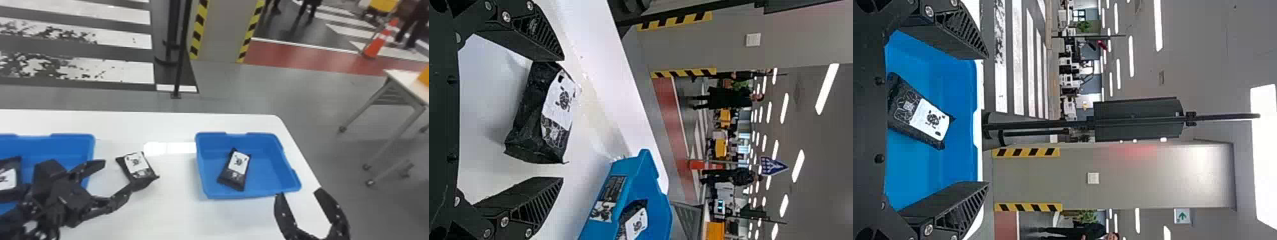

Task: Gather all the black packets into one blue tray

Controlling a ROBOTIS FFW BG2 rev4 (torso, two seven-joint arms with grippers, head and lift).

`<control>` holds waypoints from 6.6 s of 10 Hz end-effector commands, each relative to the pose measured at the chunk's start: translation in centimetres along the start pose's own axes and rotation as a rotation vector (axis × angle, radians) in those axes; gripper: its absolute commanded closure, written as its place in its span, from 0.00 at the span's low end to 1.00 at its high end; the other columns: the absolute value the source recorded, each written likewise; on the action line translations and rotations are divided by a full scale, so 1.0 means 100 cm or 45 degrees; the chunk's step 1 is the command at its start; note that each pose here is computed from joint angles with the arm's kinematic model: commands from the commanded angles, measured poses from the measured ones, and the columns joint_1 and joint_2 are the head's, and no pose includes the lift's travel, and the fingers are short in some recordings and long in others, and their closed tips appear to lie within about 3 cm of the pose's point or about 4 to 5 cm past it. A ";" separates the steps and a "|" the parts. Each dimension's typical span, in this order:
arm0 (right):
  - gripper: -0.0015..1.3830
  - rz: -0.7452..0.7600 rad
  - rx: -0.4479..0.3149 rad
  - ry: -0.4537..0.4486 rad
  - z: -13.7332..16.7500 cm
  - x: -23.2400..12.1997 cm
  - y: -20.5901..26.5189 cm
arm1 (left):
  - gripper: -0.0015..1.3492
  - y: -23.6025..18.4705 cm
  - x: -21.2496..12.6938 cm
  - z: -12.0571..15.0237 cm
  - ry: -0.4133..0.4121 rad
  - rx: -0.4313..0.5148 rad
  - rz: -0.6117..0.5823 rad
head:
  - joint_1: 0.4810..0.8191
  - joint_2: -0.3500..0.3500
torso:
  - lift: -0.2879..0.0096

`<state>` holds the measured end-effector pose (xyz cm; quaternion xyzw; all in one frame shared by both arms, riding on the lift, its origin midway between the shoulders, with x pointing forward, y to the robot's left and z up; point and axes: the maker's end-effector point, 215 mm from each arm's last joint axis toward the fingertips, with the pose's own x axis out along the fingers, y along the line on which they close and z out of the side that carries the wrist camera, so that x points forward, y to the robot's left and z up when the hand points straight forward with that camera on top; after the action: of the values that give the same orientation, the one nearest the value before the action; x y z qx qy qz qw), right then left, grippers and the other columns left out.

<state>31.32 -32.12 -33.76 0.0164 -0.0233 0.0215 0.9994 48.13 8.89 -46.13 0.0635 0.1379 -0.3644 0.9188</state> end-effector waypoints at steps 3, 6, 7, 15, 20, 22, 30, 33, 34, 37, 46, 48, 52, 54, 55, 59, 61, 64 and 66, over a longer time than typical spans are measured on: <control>0.09 -0.007 0.009 0.009 -0.004 -0.002 -0.001 | 0.12 -0.008 0.056 -0.008 0.095 0.073 -0.097 | 0.63 0.03 | 0.60; 0.09 -0.010 0.028 0.007 -0.004 -0.001 -0.001 | 0.12 -0.029 0.079 -0.018 0.178 0.104 -0.163 | 0.63 0.00 | 0.60; 0.09 -0.012 0.032 0.015 -0.007 -0.002 -0.001 | 0.12 -0.030 0.080 -0.019 0.186 0.115 -0.157 | 0.63 0.00 | 0.60; 0.09 -0.018 0.046 0.024 -0.010 -0.004 -0.002 | 0.89 -0.006 0.078 -0.057 0.368 0.150 -0.047 | 0.63 0.00 | 0.60; 0.09 -0.017 0.052 0.032 -0.011 -0.005 -0.001 | 0.89 -0.001 0.069 0.068 -0.027 0.247 -0.005 | 0.63 0.00 | 0.60; 0.09 -0.013 0.057 0.035 -0.012 -0.004 0.001 | 0.89 0.037 0.016 0.101 -0.075 0.340 0.150 | 0.63 0.00 | 0.60; 0.09 0.002 0.086 0.042 -0.016 -0.001 0.010 | 0.14 0.158 -0.165 0.022 0.106 0.231 0.598 | 0.63 0.42 | 0.60; 0.09 0.018 0.078 0.047 -0.013 0.003 0.015 | 0.12 0.139 -0.196 0.035 -0.034 0.247 0.612 | 0.63 0.52 | 0.60; 0.09 0.036 0.072 0.055 -0.011 0.007 0.021 | 0.12 0.125 -0.223 0.050 -0.074 0.262 0.645 | 0.63 0.51 | 0.60; 0.09 0.105 0.061 0.119 -0.007 0.026 0.039 | 0.12 0.082 -0.279 0.066 -0.159 0.191 0.669 | 0.63 0.56 | 0.60; 0.09 0.356 0.225 0.604 -0.097 0.109 0.072 | 0.12 0.004 -0.314 0.051 -0.276 -0.081 0.566 | 0.63 0.61 | 0.60; 0.09 0.386 0.243 0.690 -0.119 0.131 0.073 | 0.12 0.001 -0.305 0.055 -0.288 -0.084 0.535 | 0.63 0.60 | 0.60; 0.09 0.438 0.252 0.770 -0.145 0.168 0.075 | 0.12 -0.001 -0.299 0.058 -0.296 -0.082 0.516 | 0.63 0.60 | 0.60; 0.09 0.376 0.191 0.766 -0.140 0.163 0.050 | 0.12 -0.001 -0.299 0.057 -0.295 -0.086 0.516 | 0.63 0.57 | 0.60; 0.09 0.351 0.173 0.759 -0.137 0.163 0.045 | 0.12 -0.001 -0.298 0.056 -0.291 -0.087 0.515 | 0.63 0.54 | 0.60; 0.09 0.278 0.117 0.849 -0.167 0.182 0.013 | 0.12 -0.002 -0.293 0.054 -0.278 -0.086 0.502 | 0.63 0.48 | 0.60; 0.09 0.250 0.092 0.876 -0.173 0.191 0.000 | 0.12 -0.002 -0.292 0.053 -0.274 -0.087 0.499 | 0.63 0.45 | 0.60; 0.11 0.221 0.107 0.973 -0.195 0.179 -0.007 | 0.12 -0.001 -0.290 0.048 -0.265 -0.094 0.493 | 0.63 0.41 | 0.60; 0.47 0.217 0.119 1.007 -0.202 0.174 -0.008 | 0.12 0.000 -0.289 0.049 -0.268 -0.092 0.492 | 0.63 0.40 | 0.60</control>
<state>49.78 -31.52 -52.89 0.0496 0.3590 0.1103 0.9255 28.97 26.67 -32.82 0.0174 0.0397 -0.1811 0.9825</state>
